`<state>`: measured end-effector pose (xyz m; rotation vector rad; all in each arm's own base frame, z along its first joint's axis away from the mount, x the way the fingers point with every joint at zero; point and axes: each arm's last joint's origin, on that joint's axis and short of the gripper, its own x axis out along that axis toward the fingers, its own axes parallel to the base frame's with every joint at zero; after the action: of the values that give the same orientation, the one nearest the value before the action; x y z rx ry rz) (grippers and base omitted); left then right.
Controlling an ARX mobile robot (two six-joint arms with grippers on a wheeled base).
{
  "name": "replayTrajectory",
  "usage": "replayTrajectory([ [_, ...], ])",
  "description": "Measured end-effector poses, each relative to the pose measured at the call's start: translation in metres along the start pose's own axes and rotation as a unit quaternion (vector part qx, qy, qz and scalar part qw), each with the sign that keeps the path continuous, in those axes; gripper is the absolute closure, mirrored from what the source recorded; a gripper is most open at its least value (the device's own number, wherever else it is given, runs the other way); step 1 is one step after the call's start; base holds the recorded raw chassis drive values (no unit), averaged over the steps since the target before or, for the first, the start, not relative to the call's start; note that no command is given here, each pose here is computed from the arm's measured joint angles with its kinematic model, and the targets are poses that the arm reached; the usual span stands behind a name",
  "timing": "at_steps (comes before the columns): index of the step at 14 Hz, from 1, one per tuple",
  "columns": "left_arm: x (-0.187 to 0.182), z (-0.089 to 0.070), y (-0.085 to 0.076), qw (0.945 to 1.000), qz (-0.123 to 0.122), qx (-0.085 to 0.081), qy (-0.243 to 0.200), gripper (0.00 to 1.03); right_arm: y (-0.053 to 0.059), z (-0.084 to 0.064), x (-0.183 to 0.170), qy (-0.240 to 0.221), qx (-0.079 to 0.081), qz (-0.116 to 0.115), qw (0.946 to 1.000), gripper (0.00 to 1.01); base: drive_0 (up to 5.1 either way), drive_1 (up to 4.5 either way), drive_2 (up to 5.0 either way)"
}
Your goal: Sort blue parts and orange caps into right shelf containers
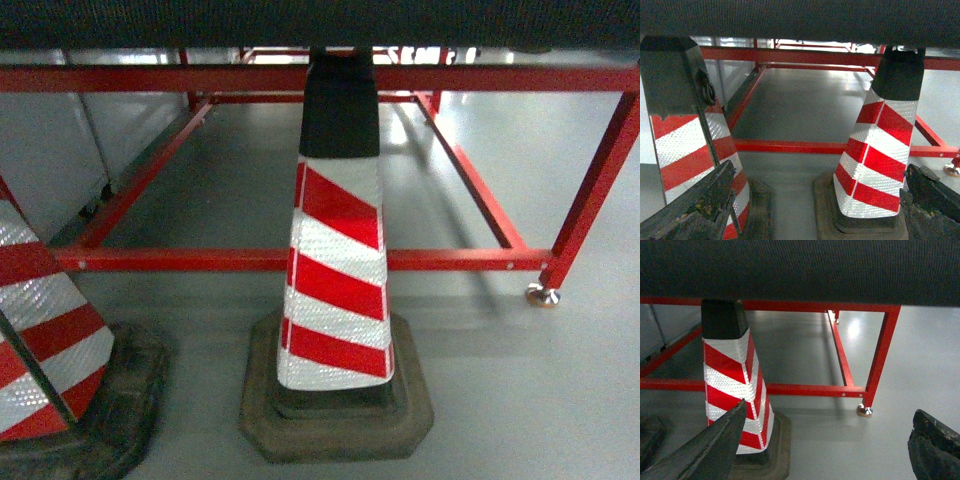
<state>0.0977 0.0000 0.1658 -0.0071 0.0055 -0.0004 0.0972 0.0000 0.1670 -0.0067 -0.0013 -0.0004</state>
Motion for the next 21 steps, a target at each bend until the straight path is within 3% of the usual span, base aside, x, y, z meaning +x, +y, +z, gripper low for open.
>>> replayTrajectory([
  [21, 0.0000, 0.0003, 0.0000, 1.0000, 0.000, 0.004, -0.002, 0.05, 0.0000, 0.0000, 0.0000, 0.000, 0.004, 0.000, 1.0000, 0.03, 0.0, 0.00, 0.0],
])
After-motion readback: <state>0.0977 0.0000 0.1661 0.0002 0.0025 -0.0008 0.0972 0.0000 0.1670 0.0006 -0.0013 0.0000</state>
